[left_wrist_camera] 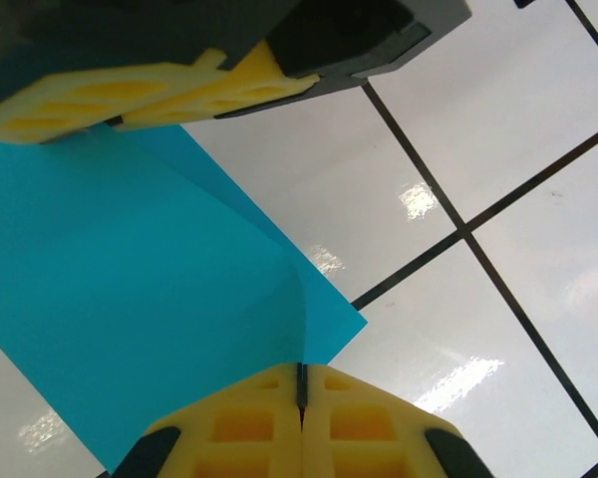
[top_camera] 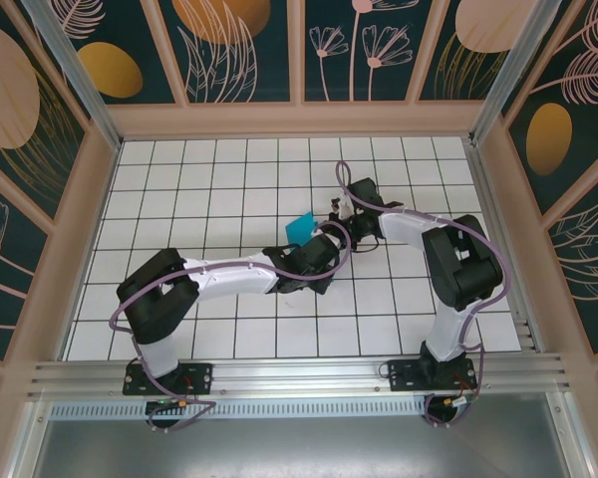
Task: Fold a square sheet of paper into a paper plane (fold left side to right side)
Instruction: Fold the triangle a second time at the center of the table.
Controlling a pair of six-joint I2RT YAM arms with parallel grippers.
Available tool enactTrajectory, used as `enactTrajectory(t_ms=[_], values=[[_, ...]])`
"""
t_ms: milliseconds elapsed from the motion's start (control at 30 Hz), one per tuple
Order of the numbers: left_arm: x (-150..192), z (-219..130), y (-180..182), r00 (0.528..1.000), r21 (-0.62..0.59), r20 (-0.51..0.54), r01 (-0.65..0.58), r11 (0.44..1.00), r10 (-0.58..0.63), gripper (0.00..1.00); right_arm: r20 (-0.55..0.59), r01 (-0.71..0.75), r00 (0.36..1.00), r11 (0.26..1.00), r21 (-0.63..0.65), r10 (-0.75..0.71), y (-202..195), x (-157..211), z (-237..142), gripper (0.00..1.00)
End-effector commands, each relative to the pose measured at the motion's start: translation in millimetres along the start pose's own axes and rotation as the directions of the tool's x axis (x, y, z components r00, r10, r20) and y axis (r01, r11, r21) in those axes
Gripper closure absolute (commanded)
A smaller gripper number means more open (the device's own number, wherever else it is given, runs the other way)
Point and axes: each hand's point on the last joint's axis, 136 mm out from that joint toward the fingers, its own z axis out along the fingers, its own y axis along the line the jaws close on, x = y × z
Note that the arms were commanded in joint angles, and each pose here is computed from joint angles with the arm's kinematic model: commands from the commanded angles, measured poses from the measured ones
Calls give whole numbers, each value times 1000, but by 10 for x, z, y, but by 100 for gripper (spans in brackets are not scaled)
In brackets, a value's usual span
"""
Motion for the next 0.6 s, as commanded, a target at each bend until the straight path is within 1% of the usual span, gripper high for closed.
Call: enactTrajectory(t_ms=[0, 133, 200, 267, 433, 500, 567], values=[[-80, -92, -33, 999, 19, 34, 10, 1000, -11, 98, -7, 26, 1000, 1000, -7, -26, 90, -11, -4, 80], [-42, -70, -34, 1000, 25, 25, 15, 1000, -16, 100, 22, 48, 999, 998, -30, -47, 186, -56, -71, 76], [-37, -71, -33, 999, 32, 24, 21, 999, -21, 100, 47, 56, 997, 998, -30, -54, 211, -94, -133, 70], [-27, -75, -37, 999, 40, 23, 25, 999, -26, 100, 88, 68, 994, 997, -34, -65, 256, -154, -249, 60], [-14, -71, -31, 998, 88, 8, 54, 995, -54, 100, 173, 91, 982, 994, -58, -80, 317, -227, -569, 44], [-20, -77, -6, 997, 106, 7, 70, 992, -71, 100, 210, 89, 975, 994, -57, -75, 293, -245, -715, 40], [-34, -93, -4, 996, 142, 8, 89, 986, -91, 100, 241, 77, 969, 996, -53, -62, 231, -245, -850, 40]])
